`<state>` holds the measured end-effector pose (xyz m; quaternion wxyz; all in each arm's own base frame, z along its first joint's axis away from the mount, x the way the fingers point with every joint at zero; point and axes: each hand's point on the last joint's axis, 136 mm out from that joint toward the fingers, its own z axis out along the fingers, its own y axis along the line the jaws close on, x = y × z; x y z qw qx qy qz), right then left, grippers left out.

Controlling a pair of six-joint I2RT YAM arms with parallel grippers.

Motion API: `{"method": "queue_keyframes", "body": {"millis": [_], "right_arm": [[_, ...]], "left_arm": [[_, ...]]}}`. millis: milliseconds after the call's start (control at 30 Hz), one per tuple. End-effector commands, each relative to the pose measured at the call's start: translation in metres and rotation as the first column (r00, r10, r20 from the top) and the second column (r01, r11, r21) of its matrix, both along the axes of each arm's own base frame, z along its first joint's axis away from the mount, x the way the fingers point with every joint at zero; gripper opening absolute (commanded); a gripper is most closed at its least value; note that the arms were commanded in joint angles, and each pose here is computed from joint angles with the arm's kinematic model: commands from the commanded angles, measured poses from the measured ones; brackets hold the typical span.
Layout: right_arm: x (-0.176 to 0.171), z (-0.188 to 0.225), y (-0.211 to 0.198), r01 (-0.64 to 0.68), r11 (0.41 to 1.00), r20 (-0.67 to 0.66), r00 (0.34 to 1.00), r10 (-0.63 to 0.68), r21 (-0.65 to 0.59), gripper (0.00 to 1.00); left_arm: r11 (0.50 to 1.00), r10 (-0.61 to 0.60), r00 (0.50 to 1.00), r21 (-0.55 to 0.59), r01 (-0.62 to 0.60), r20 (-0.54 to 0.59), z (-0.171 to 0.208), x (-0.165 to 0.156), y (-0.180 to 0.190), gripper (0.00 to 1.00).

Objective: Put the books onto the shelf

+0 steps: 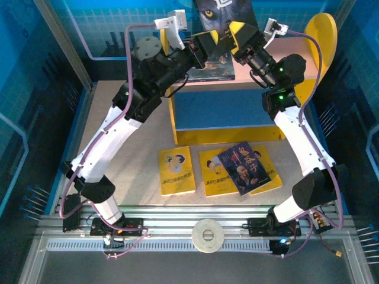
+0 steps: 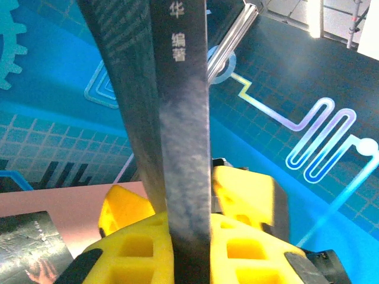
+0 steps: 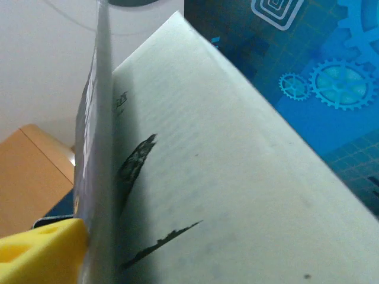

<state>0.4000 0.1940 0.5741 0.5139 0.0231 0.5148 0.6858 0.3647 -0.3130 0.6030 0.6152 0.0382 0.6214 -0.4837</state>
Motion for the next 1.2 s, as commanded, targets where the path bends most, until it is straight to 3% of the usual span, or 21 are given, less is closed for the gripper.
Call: {"method": "queue_keyframes", "body": {"millis": [0,433,700,867,1167], "right_arm": [[-0.019,0.026,-0.017,0.04,0.998,0.077,0.996,-0.045,0.057,0.82],[-0.023,0.024,-0.025,0.046,0.995,0.078,0.996,-0.053,0.093,0.46],[-0.025,0.025,-0.033,0.054,0.993,0.097,0.993,-0.064,0.103,0.15],[-0.029,0.029,-0.032,0.039,0.995,0.133,0.99,-0.051,0.092,0.05],[-0.045,0.028,-0.032,-0.004,1.0,0.224,0.975,0.01,-0.028,0.01]], "left_arm": [[0.995,0.09,0.986,-0.052,-0.083,0.141,0.041,-0.022,0.022,0.0],[0.98,0.201,0.971,-0.035,-0.198,0.128,0.024,-0.015,0.024,0.0],[0.975,0.223,0.967,-0.022,-0.222,0.125,0.019,-0.013,0.025,0.01],[0.972,0.233,0.965,-0.019,-0.233,0.122,0.017,-0.014,0.028,0.21],[0.975,0.197,0.977,0.084,-0.204,0.085,-0.003,-0.038,0.045,0.68]]}}
